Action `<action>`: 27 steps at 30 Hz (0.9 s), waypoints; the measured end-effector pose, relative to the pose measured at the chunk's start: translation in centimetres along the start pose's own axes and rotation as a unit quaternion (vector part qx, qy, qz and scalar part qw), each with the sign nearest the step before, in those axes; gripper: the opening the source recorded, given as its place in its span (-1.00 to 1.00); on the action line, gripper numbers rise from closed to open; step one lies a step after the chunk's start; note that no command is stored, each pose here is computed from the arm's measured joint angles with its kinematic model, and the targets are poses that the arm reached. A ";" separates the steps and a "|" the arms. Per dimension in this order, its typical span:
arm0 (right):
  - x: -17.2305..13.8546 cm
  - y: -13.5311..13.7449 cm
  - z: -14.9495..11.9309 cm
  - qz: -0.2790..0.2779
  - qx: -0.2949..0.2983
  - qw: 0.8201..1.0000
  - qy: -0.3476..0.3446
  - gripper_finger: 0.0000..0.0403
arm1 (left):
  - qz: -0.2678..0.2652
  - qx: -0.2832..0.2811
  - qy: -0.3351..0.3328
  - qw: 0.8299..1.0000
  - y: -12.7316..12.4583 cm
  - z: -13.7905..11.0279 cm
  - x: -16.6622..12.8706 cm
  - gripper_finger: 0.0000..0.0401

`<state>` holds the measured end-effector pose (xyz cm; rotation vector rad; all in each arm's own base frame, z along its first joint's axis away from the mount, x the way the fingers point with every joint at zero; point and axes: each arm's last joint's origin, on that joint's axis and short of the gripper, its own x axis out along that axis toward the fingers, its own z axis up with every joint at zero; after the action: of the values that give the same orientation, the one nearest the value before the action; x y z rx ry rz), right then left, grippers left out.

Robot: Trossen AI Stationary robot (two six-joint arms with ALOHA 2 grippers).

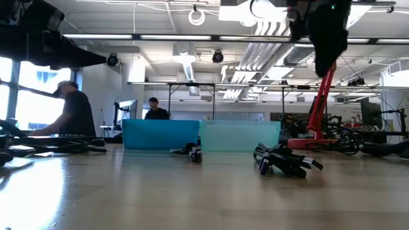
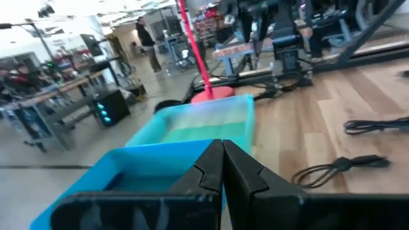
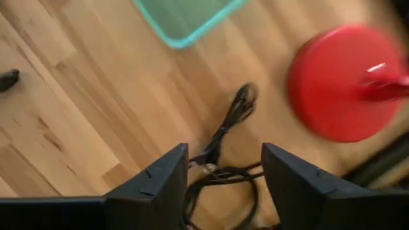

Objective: Pick & Place USB Port
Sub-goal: Put the black USB cable into the blue bin

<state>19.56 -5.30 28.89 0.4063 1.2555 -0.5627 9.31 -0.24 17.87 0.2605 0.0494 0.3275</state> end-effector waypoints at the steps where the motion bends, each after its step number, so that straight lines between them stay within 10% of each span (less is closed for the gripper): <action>1: 1.0 0.1 -0.2 0.004 0.008 1.000 0.005 0.00 | -0.003 -0.004 0.002 1.000 0.0 0.0 0.0 -1.00; 13: 8.5 -1.3 -3.0 -0.021 0.060 0.998 0.025 0.07 | -0.016 -0.044 0.001 0.999 -0.1 0.0 0.0 -1.00; 27: 10.0 -2.1 -2.9 -0.010 0.107 0.994 0.004 0.07 | -0.049 -0.056 -0.004 0.997 -0.3 0.0 0.0 -1.00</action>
<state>18.06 -7.05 18.54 0.5768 1.2109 -0.7165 9.37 -0.50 17.82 0.1474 0.0350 0.2302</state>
